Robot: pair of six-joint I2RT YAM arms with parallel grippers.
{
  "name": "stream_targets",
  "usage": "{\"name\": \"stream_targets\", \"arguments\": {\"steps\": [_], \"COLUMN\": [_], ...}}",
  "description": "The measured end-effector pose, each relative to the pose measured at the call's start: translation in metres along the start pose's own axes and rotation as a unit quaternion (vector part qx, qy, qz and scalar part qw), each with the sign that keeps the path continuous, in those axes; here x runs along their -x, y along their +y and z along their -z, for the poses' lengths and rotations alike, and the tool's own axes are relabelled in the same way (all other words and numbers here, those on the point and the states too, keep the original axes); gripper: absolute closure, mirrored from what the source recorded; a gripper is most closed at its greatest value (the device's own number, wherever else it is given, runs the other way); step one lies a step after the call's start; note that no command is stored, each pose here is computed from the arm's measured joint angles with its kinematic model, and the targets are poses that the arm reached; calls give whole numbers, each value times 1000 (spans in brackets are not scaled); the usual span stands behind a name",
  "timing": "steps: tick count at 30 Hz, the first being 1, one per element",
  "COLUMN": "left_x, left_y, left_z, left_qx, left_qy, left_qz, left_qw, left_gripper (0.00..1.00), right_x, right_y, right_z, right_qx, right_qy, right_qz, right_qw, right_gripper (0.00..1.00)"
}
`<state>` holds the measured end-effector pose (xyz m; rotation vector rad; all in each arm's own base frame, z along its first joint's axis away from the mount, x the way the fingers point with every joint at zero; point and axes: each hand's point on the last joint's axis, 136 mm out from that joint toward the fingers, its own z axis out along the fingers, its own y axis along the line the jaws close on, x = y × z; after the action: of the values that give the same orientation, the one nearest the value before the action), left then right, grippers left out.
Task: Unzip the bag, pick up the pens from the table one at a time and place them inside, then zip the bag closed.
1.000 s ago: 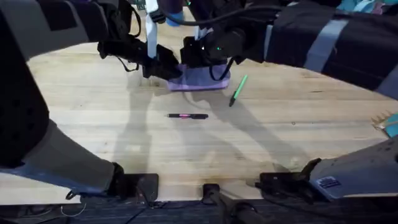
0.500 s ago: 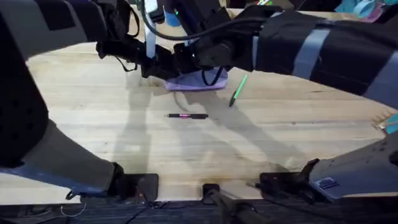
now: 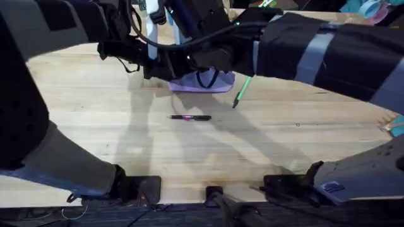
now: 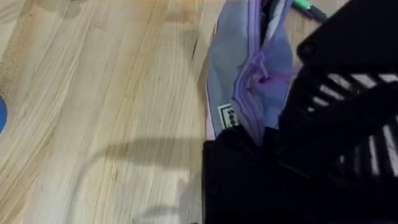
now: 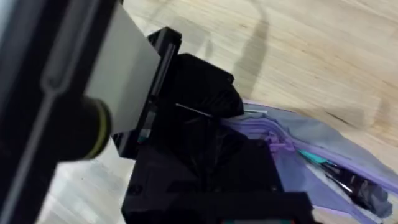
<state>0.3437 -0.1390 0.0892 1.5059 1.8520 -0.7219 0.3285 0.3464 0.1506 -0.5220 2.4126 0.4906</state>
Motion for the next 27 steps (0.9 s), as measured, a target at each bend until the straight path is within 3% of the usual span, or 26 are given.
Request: {"name": "stream_targets", "arguments": {"steps": [7, 16, 18, 24, 27], "left_x": [1, 8, 9, 9, 9], "left_y": [0, -2, -2, -3, -3], "left_z": [0, -3, -4, -4, -4], "left_qx": [-1, -4, -6, -7, -7], "left_qy": [-1, -13, -15, -15, -15], "left_qz": [-1, -8, -9, -9, -9], "left_qw": [1000, 1000, 1000, 1000, 1000], "left_gripper": [958, 958, 958, 958, 958], "right_x": [-4, -38, -36, -17, -9], "right_y": [-4, -17, -25, -50, -66], "right_z": [2, 41, 52, 92, 110], "right_qx": [6, 31, 32, 19, -6], "right_qy": [17, 108, 107, 70, 49], "right_qz": [1, 27, 35, 67, 85], "right_qw": [1000, 993, 993, 995, 995], "right_gripper": [971, 969, 846, 62, 7]}}
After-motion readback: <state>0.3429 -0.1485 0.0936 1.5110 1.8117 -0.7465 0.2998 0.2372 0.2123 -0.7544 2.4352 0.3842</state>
